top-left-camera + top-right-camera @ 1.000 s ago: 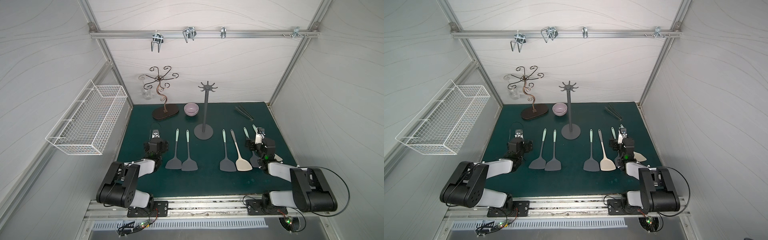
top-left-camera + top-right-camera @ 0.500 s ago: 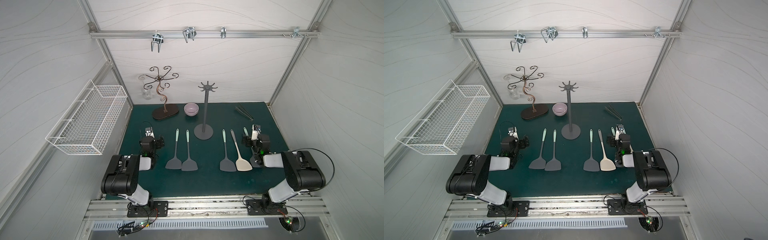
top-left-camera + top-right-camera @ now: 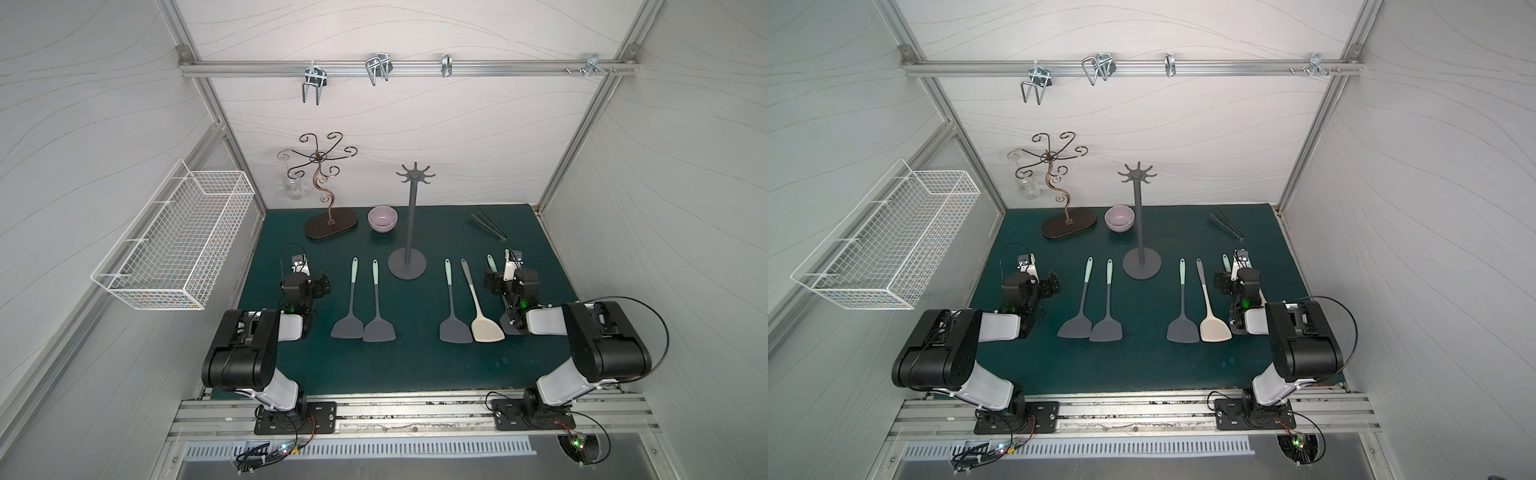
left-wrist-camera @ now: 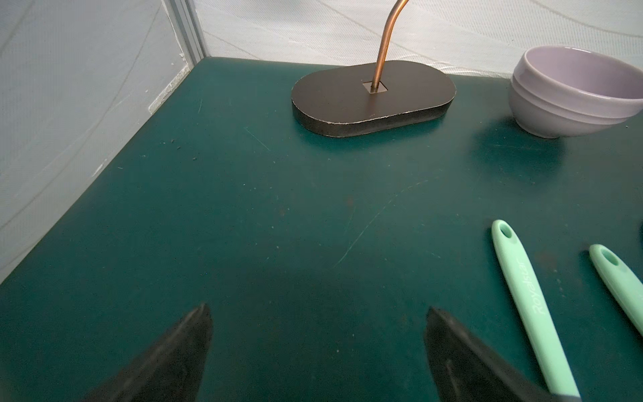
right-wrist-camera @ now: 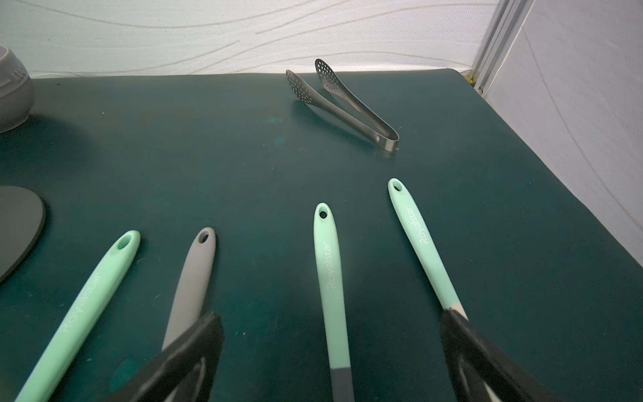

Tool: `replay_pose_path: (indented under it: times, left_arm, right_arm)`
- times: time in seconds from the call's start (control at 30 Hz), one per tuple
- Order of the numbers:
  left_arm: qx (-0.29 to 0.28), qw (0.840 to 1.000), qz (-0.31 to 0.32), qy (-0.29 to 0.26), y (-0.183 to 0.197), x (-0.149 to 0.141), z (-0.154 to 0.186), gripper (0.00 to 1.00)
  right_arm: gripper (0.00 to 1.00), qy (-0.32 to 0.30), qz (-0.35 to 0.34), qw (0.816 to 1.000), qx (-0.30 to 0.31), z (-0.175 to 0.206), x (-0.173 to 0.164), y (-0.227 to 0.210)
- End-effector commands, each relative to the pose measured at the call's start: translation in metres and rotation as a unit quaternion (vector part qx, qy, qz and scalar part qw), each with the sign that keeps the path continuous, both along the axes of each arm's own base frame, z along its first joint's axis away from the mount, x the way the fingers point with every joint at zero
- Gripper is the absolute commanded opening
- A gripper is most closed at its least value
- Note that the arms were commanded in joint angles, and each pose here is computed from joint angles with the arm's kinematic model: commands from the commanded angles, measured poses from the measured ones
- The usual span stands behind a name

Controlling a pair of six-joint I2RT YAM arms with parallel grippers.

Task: Take the spatula off the kitchen utensil rack
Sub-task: Reset both arms

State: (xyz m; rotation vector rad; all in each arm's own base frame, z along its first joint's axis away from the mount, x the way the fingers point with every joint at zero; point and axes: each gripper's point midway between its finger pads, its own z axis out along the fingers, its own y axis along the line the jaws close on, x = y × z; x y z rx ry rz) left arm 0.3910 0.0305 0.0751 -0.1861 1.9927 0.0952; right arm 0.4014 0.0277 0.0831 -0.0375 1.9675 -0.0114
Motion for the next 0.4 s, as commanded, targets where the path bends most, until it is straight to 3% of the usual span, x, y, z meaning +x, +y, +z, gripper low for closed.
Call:
replay_pose_path:
  times: [0.0,0.37]
  left_arm:
    - [-0.005,1.0,-0.003,-0.025,-0.001,0.0087,0.0147,0.99]
    - [-0.005,1.0,-0.003,-0.025,-0.001,0.0091,0.0148,0.99]
  right_arm:
    - [0.99,0.001,-0.003,1.0,0.001,-0.0001,-0.0002,0.0001]
    - [0.99,0.001,-0.003,1.0,0.002,-0.0001,0.0,0.0005]
